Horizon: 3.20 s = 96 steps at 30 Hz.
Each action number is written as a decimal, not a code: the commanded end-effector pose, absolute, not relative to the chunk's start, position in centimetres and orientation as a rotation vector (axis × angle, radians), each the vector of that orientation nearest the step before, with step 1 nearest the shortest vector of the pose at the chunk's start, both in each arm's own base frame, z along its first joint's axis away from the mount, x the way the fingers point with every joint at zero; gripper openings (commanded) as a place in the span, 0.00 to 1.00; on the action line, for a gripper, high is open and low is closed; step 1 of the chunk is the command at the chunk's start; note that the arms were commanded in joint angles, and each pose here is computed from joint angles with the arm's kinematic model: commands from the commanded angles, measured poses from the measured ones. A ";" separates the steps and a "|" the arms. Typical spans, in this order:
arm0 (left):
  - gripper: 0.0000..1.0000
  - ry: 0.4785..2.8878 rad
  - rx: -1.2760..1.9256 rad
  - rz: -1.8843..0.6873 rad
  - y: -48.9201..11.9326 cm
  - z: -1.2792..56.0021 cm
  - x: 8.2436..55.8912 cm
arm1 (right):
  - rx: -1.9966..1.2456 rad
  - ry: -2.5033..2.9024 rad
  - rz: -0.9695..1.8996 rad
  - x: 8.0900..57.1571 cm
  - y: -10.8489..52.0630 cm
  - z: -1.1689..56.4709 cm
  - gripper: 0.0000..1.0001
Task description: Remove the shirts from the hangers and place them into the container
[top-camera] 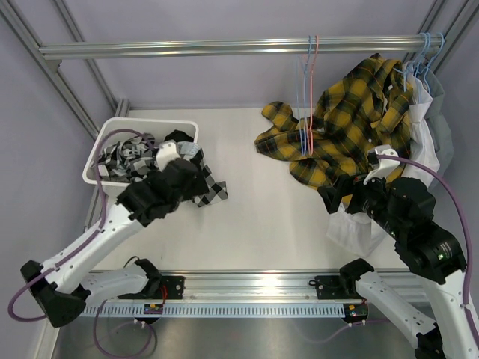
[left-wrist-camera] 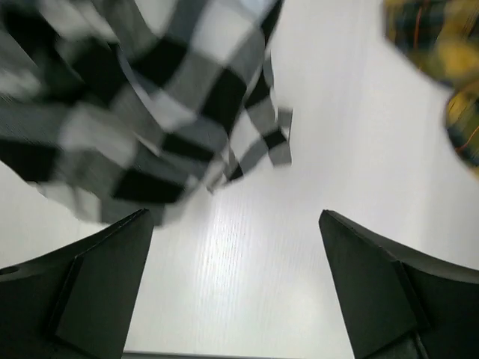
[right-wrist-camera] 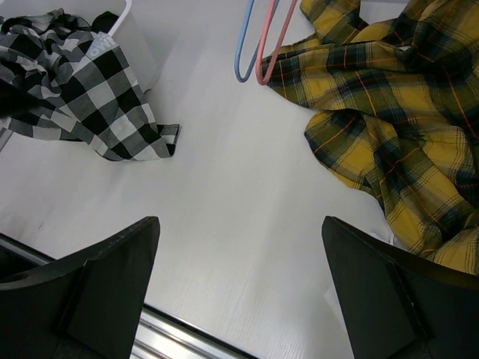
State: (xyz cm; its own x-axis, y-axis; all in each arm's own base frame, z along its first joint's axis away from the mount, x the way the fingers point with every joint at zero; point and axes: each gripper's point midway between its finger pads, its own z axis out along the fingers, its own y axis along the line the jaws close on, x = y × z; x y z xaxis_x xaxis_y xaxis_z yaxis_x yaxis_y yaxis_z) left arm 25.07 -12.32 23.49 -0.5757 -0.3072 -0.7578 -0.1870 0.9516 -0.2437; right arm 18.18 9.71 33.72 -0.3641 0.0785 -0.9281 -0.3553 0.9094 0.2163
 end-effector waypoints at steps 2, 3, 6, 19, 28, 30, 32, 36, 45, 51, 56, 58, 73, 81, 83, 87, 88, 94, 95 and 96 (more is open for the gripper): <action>0.99 2.175 -0.536 -0.159 -14.6 19.5 23.8 | -0.247 1.860 0.485 18.6 10.5 34.1 0.99; 0.99 2.179 -0.526 -0.140 -15.2 18.3 23.7 | -0.248 1.857 0.487 18.6 10.5 34.1 1.00; 0.99 2.169 -0.568 -0.066 -15.4 15.1 24.7 | -0.253 1.859 0.499 18.5 10.7 33.8 0.99; 0.84 2.037 -0.606 0.176 -13.7 10.5 28.9 | -0.283 1.861 0.515 17.2 10.6 33.4 0.99; 0.62 2.013 -0.604 0.206 -13.1 9.1 30.4 | -0.302 1.881 0.507 16.7 10.4 32.9 0.99; 0.46 2.008 -0.613 0.209 -13.0 9.2 30.6 | -0.306 1.888 0.504 16.7 10.4 32.7 0.99; 0.33 2.017 -0.611 0.206 -13.0 9.3 30.4 | -0.304 1.887 0.508 16.5 10.3 32.8 0.99; 0.20 2.055 -0.601 0.178 -13.1 10.4 29.8 | -0.295 1.885 0.506 16.2 10.1 32.8 0.99; 0.00 2.128 -0.590 0.050 -12.7 14.8 27.0 | -0.290 1.888 0.507 16.3 10.1 32.8 1.00; 0.00 2.160 -0.481 -0.002 -12.8 21.2 26.1 | -0.293 1.881 0.508 16.7 10.3 33.5 0.99; 0.00 2.084 -0.467 0.039 -10.2 27.9 27.1 | -0.302 1.873 0.520 16.9 10.7 34.1 0.99; 0.00 2.017 -0.471 0.021 -9.2 30.6 28.2 | -0.298 1.872 0.523 17.0 10.7 34.2 0.99; 0.00 2.119 -0.665 0.146 1.2 25.6 39.0 | -0.286 1.880 0.520 16.3 10.3 34.4 0.99; 0.00 2.303 -0.686 0.292 4.5 16.8 41.8 | -0.288 1.907 0.504 16.6 10.3 33.8 0.99; 0.00 2.375 -0.689 0.309 4.3 13.9 41.6 | -0.289 1.918 0.502 16.8 10.3 33.5 0.99; 0.00 2.444 -0.704 0.315 4.0 9.7 40.4 | -0.286 1.921 0.510 16.9 10.5 33.4 0.99; 0.00 2.450 -0.698 0.292 3.7 9.1 40.6 | -0.286 1.920 0.513 17.0 10.6 33.4 0.99; 0.18 2.470 -0.662 0.260 3.3 10.0 40.5 | -0.290 1.928 0.520 16.9 10.7 33.5 1.00; 0.22 2.443 -0.659 0.251 3.3 11.2 40.5 | -0.289 1.925 0.521 16.8 10.7 33.6 0.99; 0.26 2.390 -0.658 0.230 3.3 13.7 40.2 | -0.286 1.919 0.522 16.7 10.6 33.9 0.99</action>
